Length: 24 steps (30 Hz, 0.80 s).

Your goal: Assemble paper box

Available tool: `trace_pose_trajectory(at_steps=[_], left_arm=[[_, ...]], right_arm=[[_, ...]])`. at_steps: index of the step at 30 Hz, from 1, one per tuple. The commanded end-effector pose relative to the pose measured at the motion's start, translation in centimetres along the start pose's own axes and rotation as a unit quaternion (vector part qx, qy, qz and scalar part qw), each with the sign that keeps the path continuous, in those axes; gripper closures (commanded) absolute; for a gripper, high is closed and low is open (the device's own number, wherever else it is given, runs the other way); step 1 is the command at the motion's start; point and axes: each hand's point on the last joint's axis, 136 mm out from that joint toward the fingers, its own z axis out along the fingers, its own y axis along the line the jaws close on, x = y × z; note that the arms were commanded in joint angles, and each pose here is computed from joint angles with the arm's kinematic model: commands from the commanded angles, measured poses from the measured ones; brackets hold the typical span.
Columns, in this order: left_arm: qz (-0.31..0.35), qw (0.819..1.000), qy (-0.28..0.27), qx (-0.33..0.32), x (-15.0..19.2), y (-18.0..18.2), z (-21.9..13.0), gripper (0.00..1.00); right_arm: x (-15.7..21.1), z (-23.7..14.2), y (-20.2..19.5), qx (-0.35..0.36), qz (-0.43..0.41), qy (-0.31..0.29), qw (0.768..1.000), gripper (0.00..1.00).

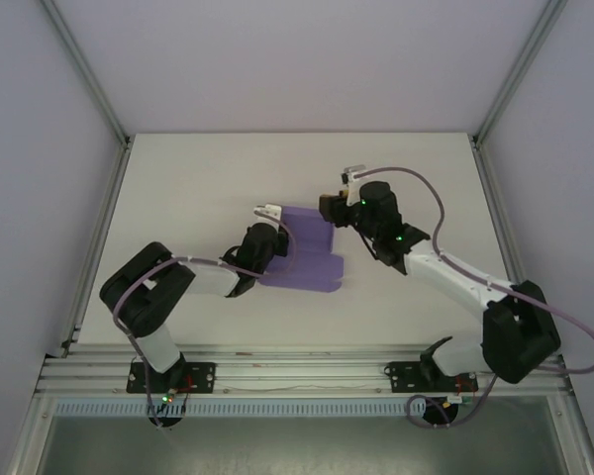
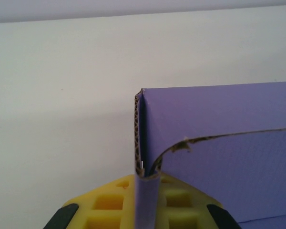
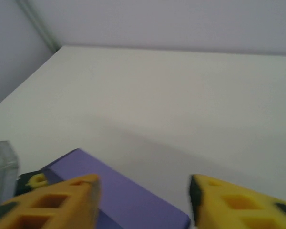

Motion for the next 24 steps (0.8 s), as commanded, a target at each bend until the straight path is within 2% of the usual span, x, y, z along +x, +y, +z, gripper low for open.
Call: trace_pose_trajectory(at_steps=[1,7,18,24], left_arm=[[0.005,0.999,-0.031,0.04,-0.1,-1.4,0.7,1.0],[-0.006,0.998,-0.028,0.059,1.8,-2.0,1.7,1.0],[0.01,0.998,-0.002,0.057,3.7,-2.0,2.3,1.0],[0.012,0.999,0.008,0.049,4.0,-1.8,2.5,0.83]], right_arm=[[1.5,1.4,2.2,-0.064,-0.002,0.053,0.997,0.64],[4.9,4.1,2.7,-0.09,-0.006,0.13,0.987,0.79],[10.2,7.0,1.9,-0.09,0.005,0.215,0.973,0.85],[12.0,6.6,1.9,-0.096,0.021,0.235,0.967,0.85]])
